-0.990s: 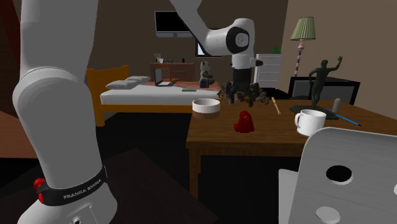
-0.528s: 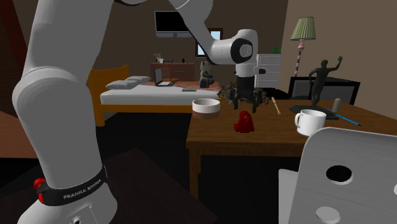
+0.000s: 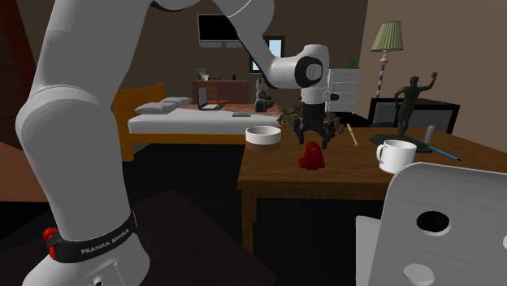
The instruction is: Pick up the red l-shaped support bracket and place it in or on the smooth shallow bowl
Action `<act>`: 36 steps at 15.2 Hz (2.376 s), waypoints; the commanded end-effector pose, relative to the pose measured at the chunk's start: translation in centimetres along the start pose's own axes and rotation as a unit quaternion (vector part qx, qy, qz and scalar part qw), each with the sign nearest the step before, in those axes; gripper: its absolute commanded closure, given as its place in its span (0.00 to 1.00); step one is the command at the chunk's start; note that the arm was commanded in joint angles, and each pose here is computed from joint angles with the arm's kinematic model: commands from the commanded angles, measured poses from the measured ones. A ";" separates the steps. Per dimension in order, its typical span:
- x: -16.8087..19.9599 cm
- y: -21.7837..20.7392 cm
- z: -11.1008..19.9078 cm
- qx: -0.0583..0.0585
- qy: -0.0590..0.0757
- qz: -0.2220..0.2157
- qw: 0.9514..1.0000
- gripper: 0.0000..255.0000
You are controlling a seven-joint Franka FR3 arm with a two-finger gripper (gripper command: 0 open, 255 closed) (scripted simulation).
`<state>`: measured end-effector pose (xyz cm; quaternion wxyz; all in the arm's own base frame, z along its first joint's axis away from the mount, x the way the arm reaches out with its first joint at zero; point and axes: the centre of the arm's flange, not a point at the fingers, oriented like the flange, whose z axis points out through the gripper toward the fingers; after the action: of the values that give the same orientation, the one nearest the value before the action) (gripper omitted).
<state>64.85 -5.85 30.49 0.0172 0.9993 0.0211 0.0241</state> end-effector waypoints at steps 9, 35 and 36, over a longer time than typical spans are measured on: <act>0.0 0.0 0.0 0.000 0.000 0.000 1.000 1.00; 0.6 0.4 -12.1 0.000 0.000 0.000 1.000 1.00; 0.6 0.5 -12.6 0.000 0.000 0.000 1.000 1.00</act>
<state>64.84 -5.78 42.65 0.0172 0.9993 0.0211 0.0242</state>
